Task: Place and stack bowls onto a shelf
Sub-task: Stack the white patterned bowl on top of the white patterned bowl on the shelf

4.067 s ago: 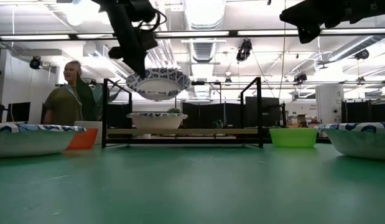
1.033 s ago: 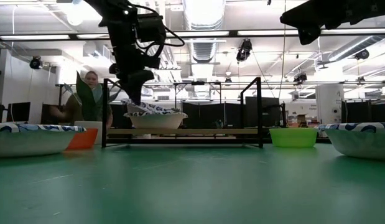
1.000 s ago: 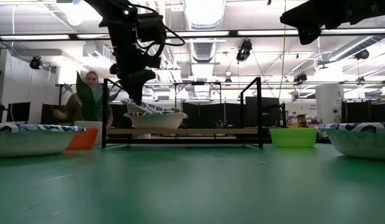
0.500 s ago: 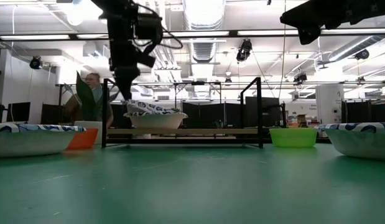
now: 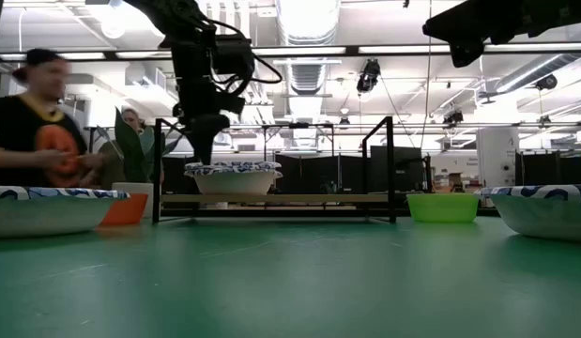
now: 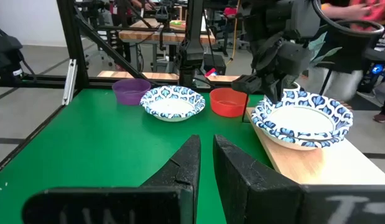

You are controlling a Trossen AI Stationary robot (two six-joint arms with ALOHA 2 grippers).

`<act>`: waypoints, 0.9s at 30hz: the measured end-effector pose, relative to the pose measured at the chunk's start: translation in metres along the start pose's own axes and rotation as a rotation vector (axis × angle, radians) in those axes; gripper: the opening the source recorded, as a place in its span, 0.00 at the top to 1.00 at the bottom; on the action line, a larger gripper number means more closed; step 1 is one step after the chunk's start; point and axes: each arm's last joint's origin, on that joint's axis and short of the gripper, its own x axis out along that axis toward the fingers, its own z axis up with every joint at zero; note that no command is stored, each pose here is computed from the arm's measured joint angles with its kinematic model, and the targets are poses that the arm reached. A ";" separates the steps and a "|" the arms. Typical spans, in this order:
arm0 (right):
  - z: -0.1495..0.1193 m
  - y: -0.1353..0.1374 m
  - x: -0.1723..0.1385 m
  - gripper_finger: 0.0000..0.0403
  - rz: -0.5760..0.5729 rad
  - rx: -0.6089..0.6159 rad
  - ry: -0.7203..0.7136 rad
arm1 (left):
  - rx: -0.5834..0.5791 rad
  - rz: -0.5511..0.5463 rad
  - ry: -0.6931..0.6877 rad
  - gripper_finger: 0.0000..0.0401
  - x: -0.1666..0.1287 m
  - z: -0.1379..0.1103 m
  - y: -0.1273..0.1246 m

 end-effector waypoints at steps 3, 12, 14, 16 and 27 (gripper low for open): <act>0.000 0.000 0.000 0.92 0.000 -0.001 0.000 | -0.017 -0.039 -0.026 0.91 -0.005 0.001 0.000; 0.000 0.000 0.000 0.92 0.000 0.001 0.000 | -0.031 -0.084 -0.340 0.91 -0.014 0.030 0.002; 0.000 0.000 0.000 0.92 0.000 0.004 0.000 | -0.054 0.025 -0.416 0.91 -0.015 0.038 0.012; 0.000 0.000 0.000 0.92 0.000 0.003 0.000 | -0.091 0.117 -0.489 0.91 -0.014 0.047 0.024; 0.000 0.000 0.000 0.92 0.000 -0.015 0.003 | -0.178 0.139 -0.383 0.91 0.026 0.046 0.056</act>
